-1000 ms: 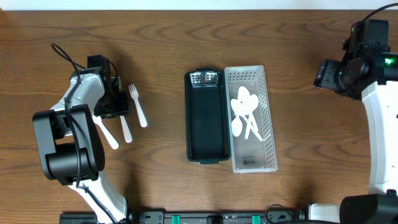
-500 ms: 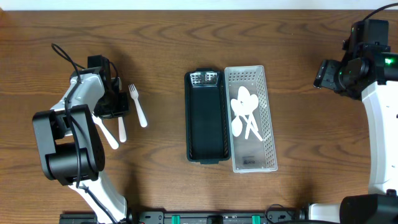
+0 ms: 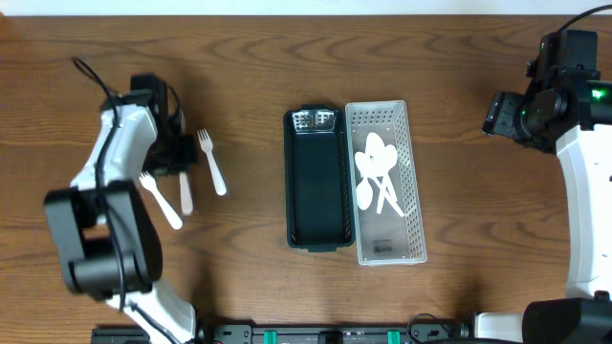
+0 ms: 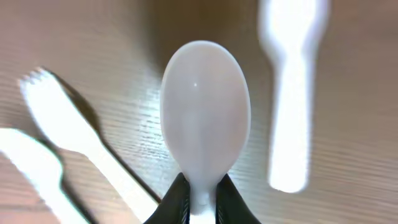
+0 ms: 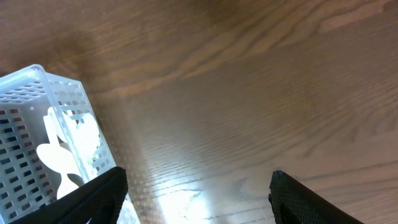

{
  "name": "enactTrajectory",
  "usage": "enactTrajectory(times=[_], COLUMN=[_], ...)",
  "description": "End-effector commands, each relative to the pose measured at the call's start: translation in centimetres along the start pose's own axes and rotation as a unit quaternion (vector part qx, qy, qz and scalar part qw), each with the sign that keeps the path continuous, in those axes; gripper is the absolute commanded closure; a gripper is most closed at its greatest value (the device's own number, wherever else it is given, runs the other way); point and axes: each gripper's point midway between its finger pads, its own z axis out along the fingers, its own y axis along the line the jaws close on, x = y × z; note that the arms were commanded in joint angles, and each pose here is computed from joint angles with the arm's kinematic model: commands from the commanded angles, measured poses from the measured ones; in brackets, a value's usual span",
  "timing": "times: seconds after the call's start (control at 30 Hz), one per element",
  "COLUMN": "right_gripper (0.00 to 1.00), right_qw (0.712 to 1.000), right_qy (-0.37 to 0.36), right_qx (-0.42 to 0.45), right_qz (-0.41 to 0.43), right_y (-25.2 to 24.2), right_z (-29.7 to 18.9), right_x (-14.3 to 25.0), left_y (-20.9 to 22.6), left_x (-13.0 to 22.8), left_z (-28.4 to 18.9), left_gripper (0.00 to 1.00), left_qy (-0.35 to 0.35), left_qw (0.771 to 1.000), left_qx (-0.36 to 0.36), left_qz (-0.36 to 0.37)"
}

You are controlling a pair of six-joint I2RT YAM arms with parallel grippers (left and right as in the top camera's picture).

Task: Pack container
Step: 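Carry the spoon right and drop it into the dark green tray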

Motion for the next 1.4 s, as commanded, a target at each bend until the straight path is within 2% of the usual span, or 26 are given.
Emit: enactTrajectory(times=[0.0, 0.1, 0.2, 0.4, 0.53, 0.7, 0.97, 1.13, 1.2, 1.37], right_gripper=[0.23, 0.23, 0.23, 0.23, 0.23, 0.23, 0.23, 0.23, 0.23, 0.23], right_qw=[1.0, 1.0, 1.0, 1.0, 1.0, 1.0, 1.0, 1.0, 1.0, 1.0], right_qy=[0.005, 0.005, 0.005, 0.005, 0.005, 0.006, 0.007, 0.007, 0.007, 0.007], right_qx=[0.003, 0.003, 0.003, 0.003, 0.003, 0.003, 0.004, 0.004, 0.004, 0.004], right_qz=[-0.007, -0.007, -0.007, -0.007, -0.007, -0.007, -0.007, -0.007, -0.007, -0.007], right_y=[-0.1, -0.1, -0.1, -0.1, -0.1, -0.1, -0.1, -0.1, -0.1, -0.1], right_z=[0.3, 0.3, 0.3, 0.3, 0.3, 0.3, 0.3, 0.3, 0.3, 0.3], right_x=[0.2, 0.2, 0.2, 0.2, 0.2, 0.3, 0.3, 0.3, 0.3, 0.3], left_y=[-3.3, -7.0, -10.7, -19.2, -23.7, -26.2, -26.5, -26.9, -27.0, -27.2], left_x=[-2.4, -2.2, -1.2, 1.2, 2.8, 4.4, 5.1, 4.7, 4.5, 4.1], left_z=[-7.8, -11.5, -13.0, -11.8, -8.8, -4.3, 0.1, 0.2, 0.1, -1.4], left_gripper=[0.94, 0.94, 0.94, 0.94, 0.94, 0.94, 0.93, 0.74, 0.59, 0.47], left_qy=[-0.105, -0.153, -0.168, -0.16, -0.132, -0.084, -0.041, -0.049, -0.052, -0.072], left_qw=[0.994, 0.987, 0.983, 0.978, 0.976, 0.979, 0.982, 0.982, 0.981, 0.973], left_qx=[0.02, 0.041, 0.069, 0.1, 0.101, 0.083, 0.056, 0.061, 0.063, 0.071], left_qz=[0.008, 0.024, 0.009, 0.09, 0.144, 0.166, 0.173, 0.173, 0.173, 0.21])
